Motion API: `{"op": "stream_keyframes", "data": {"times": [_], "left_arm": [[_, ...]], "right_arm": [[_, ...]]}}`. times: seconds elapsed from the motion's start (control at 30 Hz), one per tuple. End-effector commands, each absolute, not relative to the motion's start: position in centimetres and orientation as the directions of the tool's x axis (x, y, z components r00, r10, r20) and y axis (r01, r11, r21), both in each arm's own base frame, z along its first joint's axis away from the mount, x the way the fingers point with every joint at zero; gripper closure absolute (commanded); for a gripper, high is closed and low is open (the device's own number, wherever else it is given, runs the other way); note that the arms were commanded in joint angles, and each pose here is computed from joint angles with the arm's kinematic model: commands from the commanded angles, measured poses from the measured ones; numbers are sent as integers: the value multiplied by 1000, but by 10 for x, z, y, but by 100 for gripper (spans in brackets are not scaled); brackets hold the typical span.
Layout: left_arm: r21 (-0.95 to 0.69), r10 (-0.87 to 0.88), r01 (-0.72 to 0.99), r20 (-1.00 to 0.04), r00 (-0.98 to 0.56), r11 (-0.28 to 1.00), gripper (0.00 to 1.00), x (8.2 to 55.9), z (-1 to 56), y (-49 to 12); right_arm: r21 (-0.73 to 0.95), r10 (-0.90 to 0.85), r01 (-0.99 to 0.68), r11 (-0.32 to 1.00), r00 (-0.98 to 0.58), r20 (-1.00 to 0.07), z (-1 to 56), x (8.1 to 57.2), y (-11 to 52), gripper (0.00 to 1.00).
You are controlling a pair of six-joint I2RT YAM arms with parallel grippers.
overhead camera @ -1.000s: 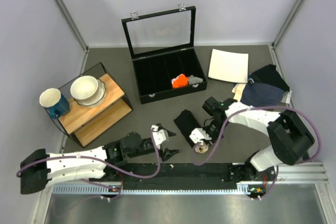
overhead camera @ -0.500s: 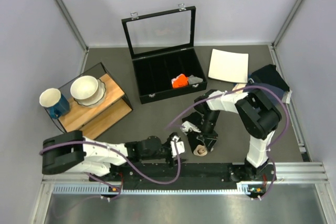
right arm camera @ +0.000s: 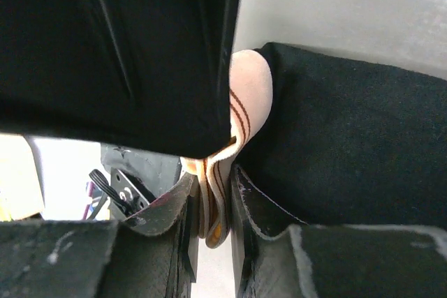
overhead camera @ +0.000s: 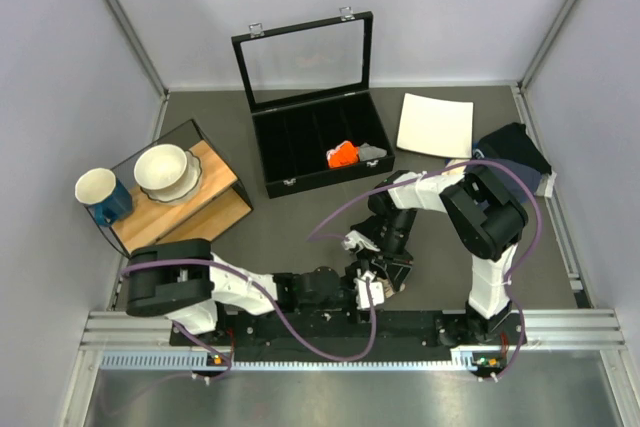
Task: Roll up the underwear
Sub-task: Roll the underwear to the center of the board.
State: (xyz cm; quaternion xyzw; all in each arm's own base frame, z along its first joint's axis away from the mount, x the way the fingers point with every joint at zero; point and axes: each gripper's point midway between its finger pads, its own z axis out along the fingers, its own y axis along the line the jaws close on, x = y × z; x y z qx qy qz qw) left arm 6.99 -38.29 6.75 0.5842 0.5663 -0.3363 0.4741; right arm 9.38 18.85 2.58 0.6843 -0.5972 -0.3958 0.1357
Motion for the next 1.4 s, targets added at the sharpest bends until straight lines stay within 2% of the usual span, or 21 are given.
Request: {"op": "stream_keyframes", "data": {"times": [0.0, 0.3, 0.43, 0.47, 0.53, 0.57, 0.67, 0.87, 1.1, 1.23, 1.37], "left_arm": [[229, 334, 957, -929, 160, 176, 20, 89, 77, -400], [258, 420, 940, -896, 147, 222, 24, 102, 57, -400], [228, 438, 952, -891, 119, 205, 41, 97, 50, -403], [217, 437, 958, -892, 115, 190, 54, 94, 50, -406], [195, 445, 964, -890, 96, 183, 72, 91, 47, -406], [183, 444, 967, -892, 88, 176, 84, 89, 47, -407], [150, 459, 976, -887, 62, 160, 100, 83, 43, -404], [-13, 474, 992, -877, -72, 125, 100, 78, 33, -399], [-244, 490, 948, -813, -315, 204, 100, 103, 18, -389], [-347, 495, 899, -751, -437, 267, 100, 124, 9, -381], [-423, 500, 849, -686, -528, 317, 100, 135, 3, -378]], "right_arm": [[653, -904, -704, -279, -37, -426, 31, 92, 198, 84], [619, -891, -731, -286, -35, -452, 32, 97, 201, 80], [609, -885, -740, -285, -40, -464, 34, 97, 203, 77], [606, -883, -743, -282, -46, -467, 35, 98, 204, 77], [588, -872, -758, -282, -53, -487, 38, 102, 206, 75], [583, -869, -763, -279, -58, -492, 40, 104, 206, 73], [542, -846, -797, -265, -78, -527, 48, 116, 206, 68], [410, -785, -891, -195, -109, -609, 73, 149, 197, 57], [217, -728, -971, -100, -78, -682, 101, 173, 172, 57], [84, -676, -986, -143, 35, -736, 111, 157, 168, 58], [-109, -580, -956, -272, 254, -774, 112, 141, 169, 55]]}}
